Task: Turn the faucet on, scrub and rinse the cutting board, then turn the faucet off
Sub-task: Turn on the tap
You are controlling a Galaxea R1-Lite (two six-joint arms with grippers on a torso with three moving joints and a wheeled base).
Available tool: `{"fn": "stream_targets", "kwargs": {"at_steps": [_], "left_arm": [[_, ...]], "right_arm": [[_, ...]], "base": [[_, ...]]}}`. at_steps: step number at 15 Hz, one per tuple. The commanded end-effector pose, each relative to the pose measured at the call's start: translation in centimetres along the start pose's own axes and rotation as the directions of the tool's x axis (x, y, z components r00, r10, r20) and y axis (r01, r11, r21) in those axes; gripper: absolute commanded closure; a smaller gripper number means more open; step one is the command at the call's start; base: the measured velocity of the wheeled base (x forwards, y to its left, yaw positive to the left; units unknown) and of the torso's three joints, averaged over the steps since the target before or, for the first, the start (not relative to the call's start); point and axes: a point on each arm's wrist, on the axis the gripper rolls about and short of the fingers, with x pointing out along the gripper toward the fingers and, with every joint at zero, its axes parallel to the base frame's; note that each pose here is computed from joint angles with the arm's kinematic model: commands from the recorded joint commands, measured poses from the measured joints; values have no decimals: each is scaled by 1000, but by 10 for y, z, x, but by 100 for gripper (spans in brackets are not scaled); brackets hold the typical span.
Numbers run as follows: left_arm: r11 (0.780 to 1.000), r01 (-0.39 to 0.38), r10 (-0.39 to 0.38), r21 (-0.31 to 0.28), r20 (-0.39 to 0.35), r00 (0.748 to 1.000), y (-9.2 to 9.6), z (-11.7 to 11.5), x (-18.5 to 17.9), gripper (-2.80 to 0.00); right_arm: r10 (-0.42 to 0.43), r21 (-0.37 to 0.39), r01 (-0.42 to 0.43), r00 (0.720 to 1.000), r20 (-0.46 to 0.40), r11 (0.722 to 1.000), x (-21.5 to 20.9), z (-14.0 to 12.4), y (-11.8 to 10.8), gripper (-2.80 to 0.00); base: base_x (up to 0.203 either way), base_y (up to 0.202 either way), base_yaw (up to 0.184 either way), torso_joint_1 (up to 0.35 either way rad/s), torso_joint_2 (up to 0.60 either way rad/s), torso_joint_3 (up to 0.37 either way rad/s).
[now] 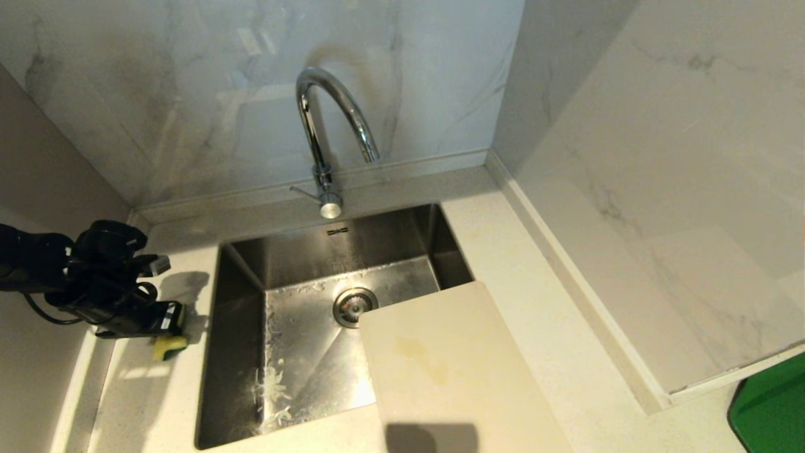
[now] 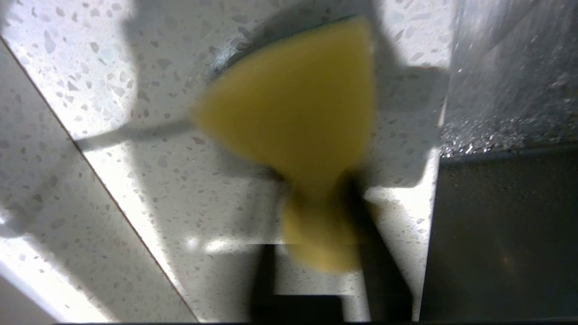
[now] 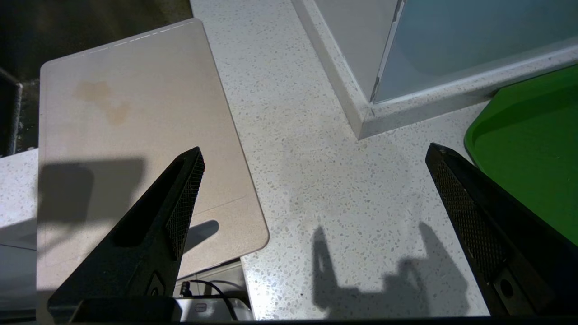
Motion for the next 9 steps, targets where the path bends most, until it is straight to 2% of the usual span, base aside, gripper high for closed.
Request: {"fn": "stream_targets", "kwargs": {"at_steps": [1, 9], "left_arm": [[1000, 1, -1, 4, 18, 1000, 0, 2, -8, 0], [1000, -1, 0, 10, 53, 999, -2, -5, -43, 0]], "right_arm": [[0, 0, 0, 1000, 0, 1000, 0, 0, 0, -280], [0, 0, 0, 1000, 0, 1000, 0, 0, 0, -280]], "base": [[0, 0, 0, 0, 0, 0], [0, 0, 0, 0, 0, 0]]}}
